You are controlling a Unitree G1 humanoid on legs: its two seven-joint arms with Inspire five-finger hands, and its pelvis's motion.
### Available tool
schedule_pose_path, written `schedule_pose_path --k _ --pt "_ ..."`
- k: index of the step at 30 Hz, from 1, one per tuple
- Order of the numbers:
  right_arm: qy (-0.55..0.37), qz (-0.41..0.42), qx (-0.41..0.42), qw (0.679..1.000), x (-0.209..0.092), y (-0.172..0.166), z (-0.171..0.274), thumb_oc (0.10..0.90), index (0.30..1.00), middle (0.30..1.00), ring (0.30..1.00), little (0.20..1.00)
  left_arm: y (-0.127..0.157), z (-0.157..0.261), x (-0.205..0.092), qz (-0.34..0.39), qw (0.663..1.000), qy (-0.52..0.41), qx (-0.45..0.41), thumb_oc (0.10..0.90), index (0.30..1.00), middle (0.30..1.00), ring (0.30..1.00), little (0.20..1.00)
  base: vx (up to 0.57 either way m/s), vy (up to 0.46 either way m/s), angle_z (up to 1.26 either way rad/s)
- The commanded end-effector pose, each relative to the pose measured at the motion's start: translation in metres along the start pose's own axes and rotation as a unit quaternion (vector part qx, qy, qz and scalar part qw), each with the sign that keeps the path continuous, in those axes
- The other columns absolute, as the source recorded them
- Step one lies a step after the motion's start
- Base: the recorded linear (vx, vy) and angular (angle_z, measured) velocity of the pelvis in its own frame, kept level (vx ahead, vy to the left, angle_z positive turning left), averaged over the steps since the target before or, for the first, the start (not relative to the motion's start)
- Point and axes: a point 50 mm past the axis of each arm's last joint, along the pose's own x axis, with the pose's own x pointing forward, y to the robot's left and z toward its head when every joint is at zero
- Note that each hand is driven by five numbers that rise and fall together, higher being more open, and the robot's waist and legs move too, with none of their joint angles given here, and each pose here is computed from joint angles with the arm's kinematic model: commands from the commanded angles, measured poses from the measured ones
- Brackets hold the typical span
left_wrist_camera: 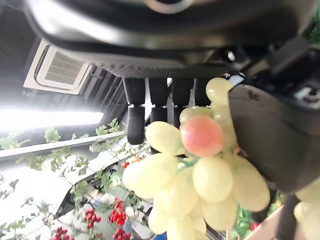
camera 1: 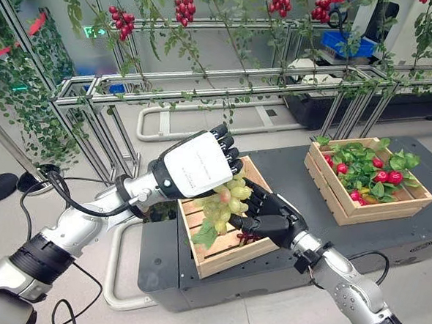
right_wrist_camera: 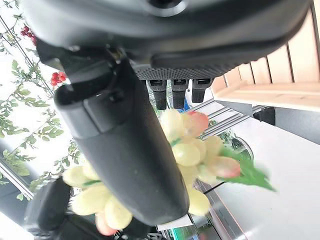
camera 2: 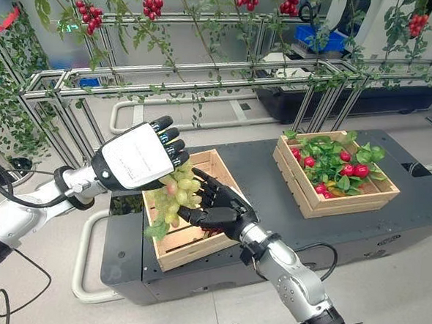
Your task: Pick up the fruits from the basket on one side to the basket on the other side
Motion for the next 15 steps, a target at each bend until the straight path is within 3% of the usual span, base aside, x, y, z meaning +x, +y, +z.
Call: schedule_pose_path --k 1,15 --pt "-0.078 0.074 -0.018 0.994 0.020 0.027 0.034 0.800 0.900 0.900 0.900 0.900 0.034 -0.044 0.033 0.127 0.987 0.084 0.050 0.400 0.300 0.300 0.300 0.300 0.00 0.000 0.00" --pt "-0.114 0.142 0.098 0.978 0.034 0.058 0.031 0.800 0.900 0.900 0.900 0.900 0.040 -0.034 0.043 0.178 0.977 0.116 -0.011 0.400 0.300 0.300 0.300 0.300 -0.01 -0.001 0.00"
